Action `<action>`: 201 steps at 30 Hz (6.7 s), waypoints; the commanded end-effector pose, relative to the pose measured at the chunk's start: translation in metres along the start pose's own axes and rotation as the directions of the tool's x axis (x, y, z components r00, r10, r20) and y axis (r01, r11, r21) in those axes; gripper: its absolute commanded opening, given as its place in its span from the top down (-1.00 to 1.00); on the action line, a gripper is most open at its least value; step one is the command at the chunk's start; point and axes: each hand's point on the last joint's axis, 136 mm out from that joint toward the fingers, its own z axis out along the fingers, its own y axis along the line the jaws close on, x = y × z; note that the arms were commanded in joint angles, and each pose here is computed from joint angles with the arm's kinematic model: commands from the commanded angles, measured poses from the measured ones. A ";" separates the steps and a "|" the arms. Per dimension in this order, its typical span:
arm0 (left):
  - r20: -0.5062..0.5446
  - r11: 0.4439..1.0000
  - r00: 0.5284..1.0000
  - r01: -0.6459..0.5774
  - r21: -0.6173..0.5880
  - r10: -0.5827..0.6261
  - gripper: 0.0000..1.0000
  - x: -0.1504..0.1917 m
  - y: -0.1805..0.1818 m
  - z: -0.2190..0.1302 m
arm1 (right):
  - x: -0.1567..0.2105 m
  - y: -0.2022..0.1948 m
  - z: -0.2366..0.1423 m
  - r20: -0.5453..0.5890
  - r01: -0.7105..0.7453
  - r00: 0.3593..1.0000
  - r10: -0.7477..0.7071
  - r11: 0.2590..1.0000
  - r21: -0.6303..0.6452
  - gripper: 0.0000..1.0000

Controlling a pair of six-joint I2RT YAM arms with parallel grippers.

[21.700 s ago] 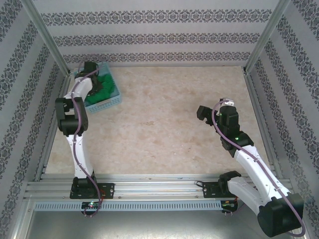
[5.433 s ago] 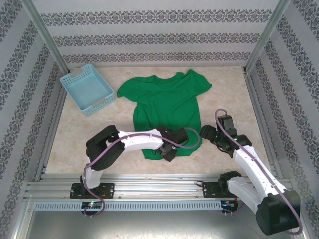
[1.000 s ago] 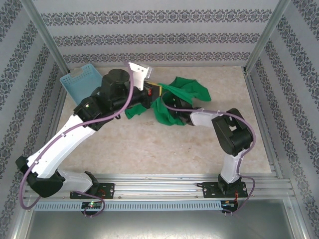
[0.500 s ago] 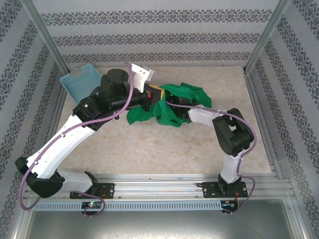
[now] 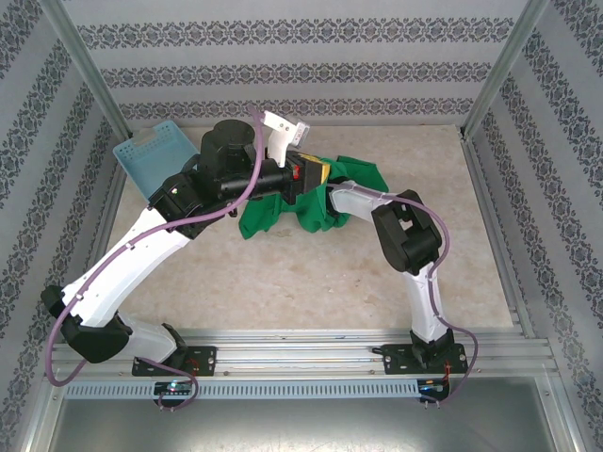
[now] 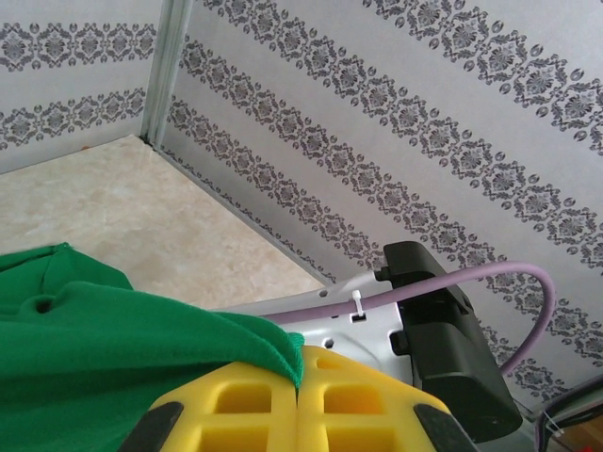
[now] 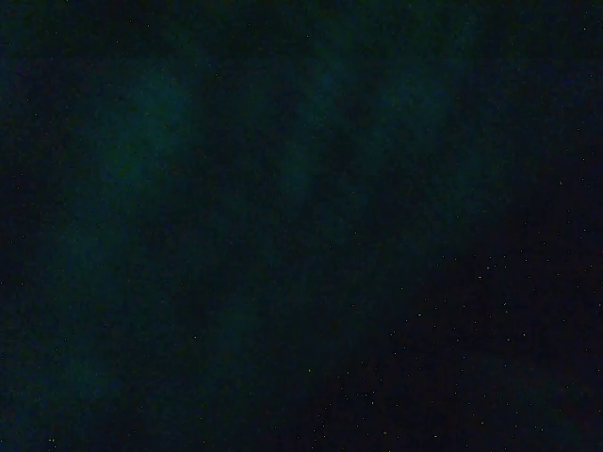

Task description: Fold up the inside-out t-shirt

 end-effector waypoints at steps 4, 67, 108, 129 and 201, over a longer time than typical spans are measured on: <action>0.153 0.998 0.986 -0.064 -0.009 0.065 1.00 -0.040 -0.017 -0.027 | 0.019 -0.006 0.003 -0.054 0.028 0.998 -0.026 0.999 0.034 -0.33; -0.143 0.926 0.936 0.282 -0.250 -0.323 0.41 0.209 0.159 0.065 | 0.090 0.052 -0.205 0.425 0.320 0.905 -0.024 0.696 -0.643 1.00; -0.302 0.715 0.806 0.201 -0.670 -0.510 0.10 0.242 0.186 0.041 | 0.121 -0.012 -0.223 0.416 0.226 0.907 0.062 0.762 -0.607 1.00; -0.308 0.689 0.810 0.155 -0.708 -0.499 1.00 0.229 0.205 0.053 | 0.134 -0.039 -0.210 0.428 0.214 0.904 0.009 0.856 -0.470 1.00; 0.195 0.902 0.980 0.115 -0.417 -0.036 1.00 0.042 0.135 -0.096 | -0.017 -0.094 -0.346 0.547 0.049 0.815 0.189 0.919 -0.391 1.00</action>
